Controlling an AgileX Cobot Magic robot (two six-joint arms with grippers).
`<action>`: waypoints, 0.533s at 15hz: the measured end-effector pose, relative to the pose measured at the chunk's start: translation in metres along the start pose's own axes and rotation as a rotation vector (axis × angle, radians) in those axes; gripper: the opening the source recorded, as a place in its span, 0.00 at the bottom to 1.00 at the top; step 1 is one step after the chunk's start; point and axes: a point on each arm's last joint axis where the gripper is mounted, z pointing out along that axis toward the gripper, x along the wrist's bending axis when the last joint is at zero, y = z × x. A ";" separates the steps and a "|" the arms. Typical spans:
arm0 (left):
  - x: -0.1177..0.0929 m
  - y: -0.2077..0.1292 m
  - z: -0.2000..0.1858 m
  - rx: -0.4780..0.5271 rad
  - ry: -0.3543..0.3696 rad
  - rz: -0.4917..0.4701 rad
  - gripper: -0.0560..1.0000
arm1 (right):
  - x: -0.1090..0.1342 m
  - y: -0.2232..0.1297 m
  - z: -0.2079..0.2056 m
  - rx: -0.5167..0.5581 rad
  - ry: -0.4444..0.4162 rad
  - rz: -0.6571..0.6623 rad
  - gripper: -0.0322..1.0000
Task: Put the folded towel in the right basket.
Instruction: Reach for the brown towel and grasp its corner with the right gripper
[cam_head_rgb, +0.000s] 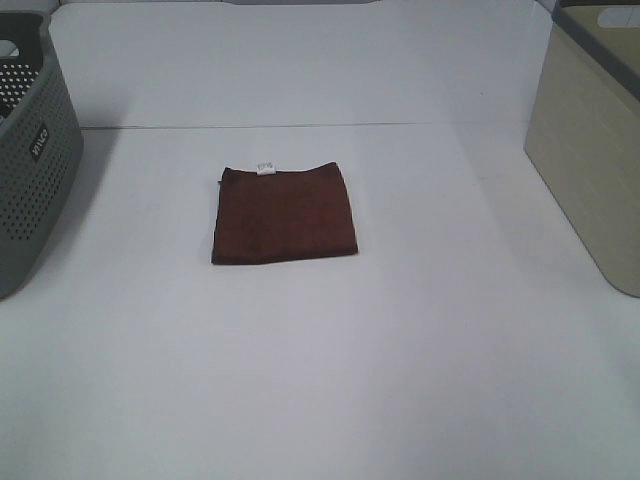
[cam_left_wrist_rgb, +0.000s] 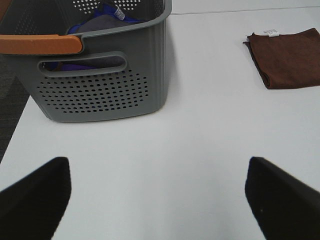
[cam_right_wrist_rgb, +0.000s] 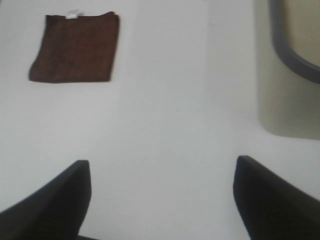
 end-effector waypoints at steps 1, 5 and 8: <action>0.000 0.000 0.000 0.000 0.000 0.000 0.89 | 0.002 0.014 0.011 0.044 0.061 -0.008 0.77; 0.000 0.000 0.000 0.000 0.000 0.000 0.89 | -0.007 0.058 0.079 0.210 0.191 0.025 0.77; 0.000 0.000 0.000 0.000 0.000 0.000 0.89 | 0.006 0.072 0.130 0.323 0.250 -0.010 0.77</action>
